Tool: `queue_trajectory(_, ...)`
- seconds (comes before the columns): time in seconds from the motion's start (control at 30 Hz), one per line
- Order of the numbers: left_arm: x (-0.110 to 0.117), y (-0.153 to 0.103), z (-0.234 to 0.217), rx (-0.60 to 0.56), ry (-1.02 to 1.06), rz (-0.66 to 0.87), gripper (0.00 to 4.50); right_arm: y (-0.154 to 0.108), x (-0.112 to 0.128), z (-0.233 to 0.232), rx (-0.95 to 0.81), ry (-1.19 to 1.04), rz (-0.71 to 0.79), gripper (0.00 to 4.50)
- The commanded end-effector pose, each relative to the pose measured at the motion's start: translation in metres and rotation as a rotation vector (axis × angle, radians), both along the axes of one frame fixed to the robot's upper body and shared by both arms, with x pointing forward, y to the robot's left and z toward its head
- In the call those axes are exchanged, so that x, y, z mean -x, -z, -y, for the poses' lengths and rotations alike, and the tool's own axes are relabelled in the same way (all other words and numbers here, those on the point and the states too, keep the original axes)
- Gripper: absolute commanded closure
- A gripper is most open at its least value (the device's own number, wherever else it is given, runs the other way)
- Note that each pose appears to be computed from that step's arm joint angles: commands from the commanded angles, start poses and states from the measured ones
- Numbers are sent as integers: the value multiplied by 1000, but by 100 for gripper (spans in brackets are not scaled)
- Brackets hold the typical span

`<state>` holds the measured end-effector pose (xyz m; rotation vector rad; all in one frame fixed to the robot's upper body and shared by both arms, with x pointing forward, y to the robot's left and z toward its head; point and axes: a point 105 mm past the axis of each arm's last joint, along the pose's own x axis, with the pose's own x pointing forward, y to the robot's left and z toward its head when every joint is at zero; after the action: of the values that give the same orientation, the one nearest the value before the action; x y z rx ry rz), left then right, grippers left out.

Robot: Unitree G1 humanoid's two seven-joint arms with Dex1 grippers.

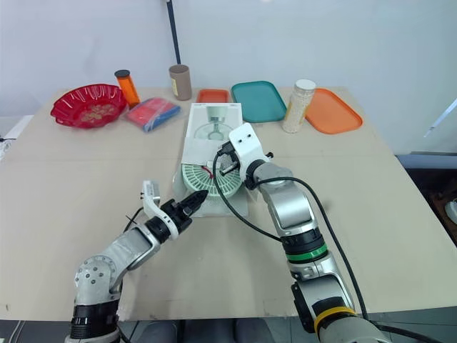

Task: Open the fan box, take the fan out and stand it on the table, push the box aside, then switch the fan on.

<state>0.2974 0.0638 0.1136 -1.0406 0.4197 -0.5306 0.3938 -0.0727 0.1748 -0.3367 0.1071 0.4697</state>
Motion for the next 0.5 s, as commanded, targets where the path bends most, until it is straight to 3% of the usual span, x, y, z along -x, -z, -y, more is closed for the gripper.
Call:
queue_trajectory(0.03,0,3,-10,-90,-38,2,119,8,-1,4,11,13,-26,450)
queue_trajectory(0.13,-1,1,-12,-107,-49,18,7,8,-1,5,11,13,-26,450)
queue_trajectory(0.33,-1,-15,-12,43,-56,49,7,9,0,3,12,8,-26,450)
queue_trajectory(0.5,-14,-28,-19,107,-93,83,7,12,0,5,20,12,-29,450)
